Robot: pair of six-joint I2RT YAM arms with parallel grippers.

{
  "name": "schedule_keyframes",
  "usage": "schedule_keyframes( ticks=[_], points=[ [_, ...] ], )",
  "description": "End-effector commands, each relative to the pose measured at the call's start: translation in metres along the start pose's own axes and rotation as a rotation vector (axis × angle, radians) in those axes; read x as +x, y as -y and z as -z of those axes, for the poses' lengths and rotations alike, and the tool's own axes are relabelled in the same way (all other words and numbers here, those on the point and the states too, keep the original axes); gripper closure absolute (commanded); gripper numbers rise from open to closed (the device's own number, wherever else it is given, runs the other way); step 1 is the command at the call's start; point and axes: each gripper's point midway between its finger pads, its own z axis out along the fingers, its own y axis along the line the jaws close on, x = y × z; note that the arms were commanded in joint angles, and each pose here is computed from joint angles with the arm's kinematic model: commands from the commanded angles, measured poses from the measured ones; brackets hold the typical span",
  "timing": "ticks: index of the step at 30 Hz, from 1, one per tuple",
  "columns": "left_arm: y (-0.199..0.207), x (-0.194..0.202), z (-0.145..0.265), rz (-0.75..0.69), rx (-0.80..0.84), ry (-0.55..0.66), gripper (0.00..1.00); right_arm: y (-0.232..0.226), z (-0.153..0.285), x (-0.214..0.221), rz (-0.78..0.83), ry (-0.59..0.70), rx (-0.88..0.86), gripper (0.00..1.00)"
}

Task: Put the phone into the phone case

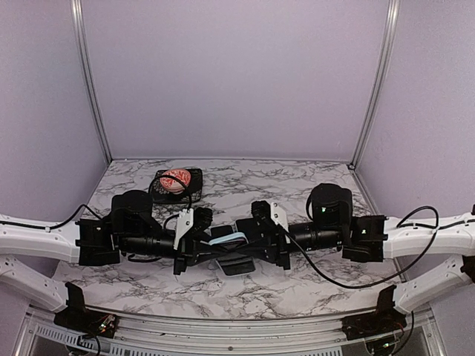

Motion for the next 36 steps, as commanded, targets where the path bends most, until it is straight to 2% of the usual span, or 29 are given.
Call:
schedule_keyframes(
  ticks=[1, 4, 5, 7, 8, 9, 10, 12, 14, 15, 16, 20, 21, 22, 23, 24, 26, 28, 30, 32, 33, 36],
  points=[
    [0.004, -0.025, 0.007, -0.028, 0.01, 0.087, 1.0, -0.003, -0.004, -0.023, 0.017, 0.02, -0.049, 1.0],
    [0.004, -0.025, 0.009, -0.028, 0.008, 0.09, 1.0, -0.002, -0.004, -0.021, 0.016, 0.003, -0.044, 1.0],
    [0.003, -0.024, 0.009, -0.03, 0.005, 0.087, 1.0, 0.0, -0.003, -0.02, 0.015, 0.001, -0.03, 0.97],
    [0.003, -0.024, 0.009, -0.034, 0.004, 0.085, 1.0, 0.003, -0.001, -0.024, 0.011, 0.006, -0.011, 0.55],
    [0.003, -0.023, 0.008, -0.034, 0.005, 0.084, 1.0, 0.004, 0.0, -0.027, 0.013, 0.013, -0.005, 0.48],
    [0.003, -0.022, 0.008, -0.033, 0.006, 0.08, 1.0, 0.005, 0.0, -0.031, 0.013, 0.022, -0.002, 0.46],
    [0.004, -0.022, 0.007, -0.033, 0.008, 0.079, 1.0, 0.005, 0.001, -0.035, 0.01, 0.035, -0.001, 0.47],
    [0.004, -0.022, 0.007, -0.032, 0.009, 0.079, 1.0, 0.004, -0.001, -0.039, 0.011, 0.054, -0.012, 0.57],
    [0.004, -0.021, 0.007, -0.032, 0.011, 0.078, 1.0, 0.005, -0.004, -0.034, 0.004, 0.04, -0.01, 0.76],
    [0.003, -0.022, 0.007, -0.032, 0.008, 0.079, 1.0, 0.005, -0.005, -0.032, 0.001, 0.03, -0.009, 0.92],
    [0.003, -0.022, 0.007, -0.031, 0.007, 0.079, 1.0, 0.006, -0.006, -0.03, 0.001, 0.02, -0.008, 1.0],
    [0.003, -0.026, 0.011, -0.025, 0.0, 0.09, 1.0, 0.006, -0.006, -0.029, -0.005, 0.011, -0.006, 1.0],
    [0.002, -0.029, 0.013, -0.014, -0.009, 0.099, 1.0, 0.011, -0.005, -0.027, -0.016, 0.004, 0.026, 0.85],
    [0.0, -0.034, 0.015, 0.001, -0.021, 0.11, 1.0, 0.016, -0.003, -0.022, -0.027, -0.01, 0.057, 0.58],
    [-0.003, -0.04, 0.018, 0.023, -0.035, 0.122, 1.0, 0.019, -0.002, -0.014, -0.034, -0.029, 0.083, 0.43],
    [-0.006, -0.048, 0.021, 0.04, -0.05, 0.142, 1.0, 0.022, -0.002, -0.005, -0.036, -0.048, 0.102, 0.37],
    [-0.005, -0.058, 0.026, 0.054, -0.039, 0.169, 1.0, 0.022, -0.003, 0.014, -0.048, -0.081, 0.114, 0.36],
    [-0.001, -0.064, 0.028, 0.053, -0.015, 0.183, 1.0, 0.021, -0.006, 0.021, -0.065, -0.091, 0.104, 0.41],
    [0.002, -0.064, 0.028, 0.055, 0.001, 0.184, 1.0, 0.019, -0.01, 0.021, -0.073, -0.087, 0.084, 0.56],
    [0.003, -0.063, 0.028, 0.058, 0.008, 0.181, 1.0, 0.015, -0.013, 0.017, -0.075, -0.078, 0.054, 0.82],
    [0.004, -0.061, 0.028, 0.06, 0.009, 0.178, 1.0, 0.014, -0.014, 0.015, -0.075, -0.073, 0.043, 1.0],
    [0.0, -0.063, 0.028, 0.07, -0.008, 0.178, 1.0, 0.016, -0.01, 0.007, -0.092, -0.062, 0.045, 1.0]
  ],
)
